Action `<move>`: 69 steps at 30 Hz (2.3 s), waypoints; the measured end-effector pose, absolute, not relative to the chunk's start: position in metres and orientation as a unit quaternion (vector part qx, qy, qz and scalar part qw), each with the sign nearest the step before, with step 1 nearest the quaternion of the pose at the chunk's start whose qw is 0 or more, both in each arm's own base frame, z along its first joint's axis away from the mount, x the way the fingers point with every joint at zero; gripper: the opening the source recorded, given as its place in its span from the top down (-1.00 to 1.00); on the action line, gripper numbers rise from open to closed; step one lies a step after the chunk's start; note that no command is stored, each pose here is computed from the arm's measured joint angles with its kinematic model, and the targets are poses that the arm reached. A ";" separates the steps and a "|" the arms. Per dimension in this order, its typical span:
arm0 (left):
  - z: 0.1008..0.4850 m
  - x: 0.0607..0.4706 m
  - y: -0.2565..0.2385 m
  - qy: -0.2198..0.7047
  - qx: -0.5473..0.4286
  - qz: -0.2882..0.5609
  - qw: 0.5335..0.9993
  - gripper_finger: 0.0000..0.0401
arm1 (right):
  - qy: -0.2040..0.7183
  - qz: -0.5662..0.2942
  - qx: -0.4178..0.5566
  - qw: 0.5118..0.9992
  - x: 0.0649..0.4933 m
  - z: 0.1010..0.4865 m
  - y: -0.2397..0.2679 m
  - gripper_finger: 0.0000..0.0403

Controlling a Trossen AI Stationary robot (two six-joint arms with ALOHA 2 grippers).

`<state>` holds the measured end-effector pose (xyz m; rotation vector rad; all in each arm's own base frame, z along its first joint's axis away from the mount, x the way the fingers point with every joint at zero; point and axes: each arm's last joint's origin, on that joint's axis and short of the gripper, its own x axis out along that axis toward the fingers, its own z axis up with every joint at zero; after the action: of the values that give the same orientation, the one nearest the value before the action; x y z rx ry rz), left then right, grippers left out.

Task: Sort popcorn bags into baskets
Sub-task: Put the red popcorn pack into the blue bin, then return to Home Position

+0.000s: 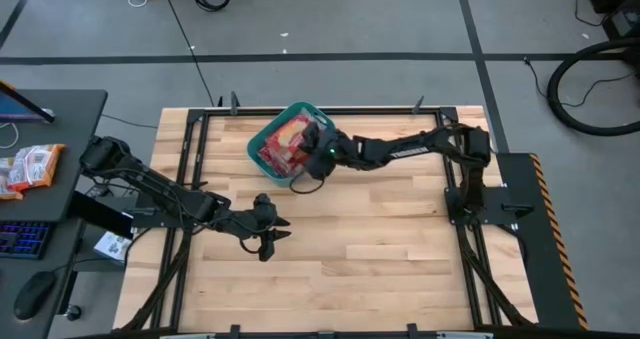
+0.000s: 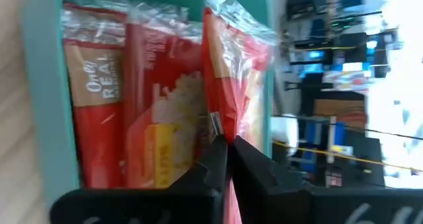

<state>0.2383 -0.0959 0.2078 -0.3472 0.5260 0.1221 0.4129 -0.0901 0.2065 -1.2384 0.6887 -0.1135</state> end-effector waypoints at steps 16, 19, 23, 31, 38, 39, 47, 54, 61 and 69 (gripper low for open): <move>0.207 0.237 -0.098 0.262 -0.143 0.054 0.953 0.30 | 0.381 -0.077 -0.486 0.783 0.400 0.239 -0.066 0.51; 0.212 0.235 -0.096 0.250 -0.127 0.065 0.958 0.31 | 0.363 -0.078 -0.434 0.821 0.386 0.262 -0.061 0.52; 0.217 0.232 -0.093 0.240 -0.104 0.075 0.962 0.37 | 0.347 -0.102 -0.383 0.850 0.361 0.279 -0.058 0.55; 0.227 0.219 -0.075 0.230 -0.070 0.122 0.963 0.50 | 0.292 -0.138 -0.315 0.892 0.301 0.280 -0.042 0.62; 0.211 0.205 -0.050 0.222 -0.087 0.154 0.959 0.71 | 0.237 -0.157 -0.233 0.930 0.257 0.262 -0.017 0.64; 0.211 0.202 -0.048 0.214 -0.091 0.156 0.960 0.75 | 0.234 -0.161 -0.220 0.933 0.252 0.259 -0.014 0.64; 0.208 0.174 -0.035 0.115 -0.114 0.155 0.974 0.97 | 0.181 -0.173 -0.109 0.962 0.209 0.240 0.002 0.64; 0.197 0.154 -0.029 0.057 -0.147 0.161 0.974 0.96 | 0.098 -0.171 -0.052 0.979 0.179 0.218 0.005 0.64; 0.198 0.144 -0.028 0.033 -0.141 0.181 0.973 0.96 | 0.057 -0.141 -0.005 0.988 0.154 0.211 0.003 0.64; 0.198 0.137 -0.028 0.035 -0.124 0.212 0.969 0.98 | 0.004 -0.112 0.040 0.993 0.127 0.194 -0.002 0.64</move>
<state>0.1373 -0.0279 0.1977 -0.2500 0.0705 0.4293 0.1269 -0.0018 0.1938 0.0811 0.0081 -0.2252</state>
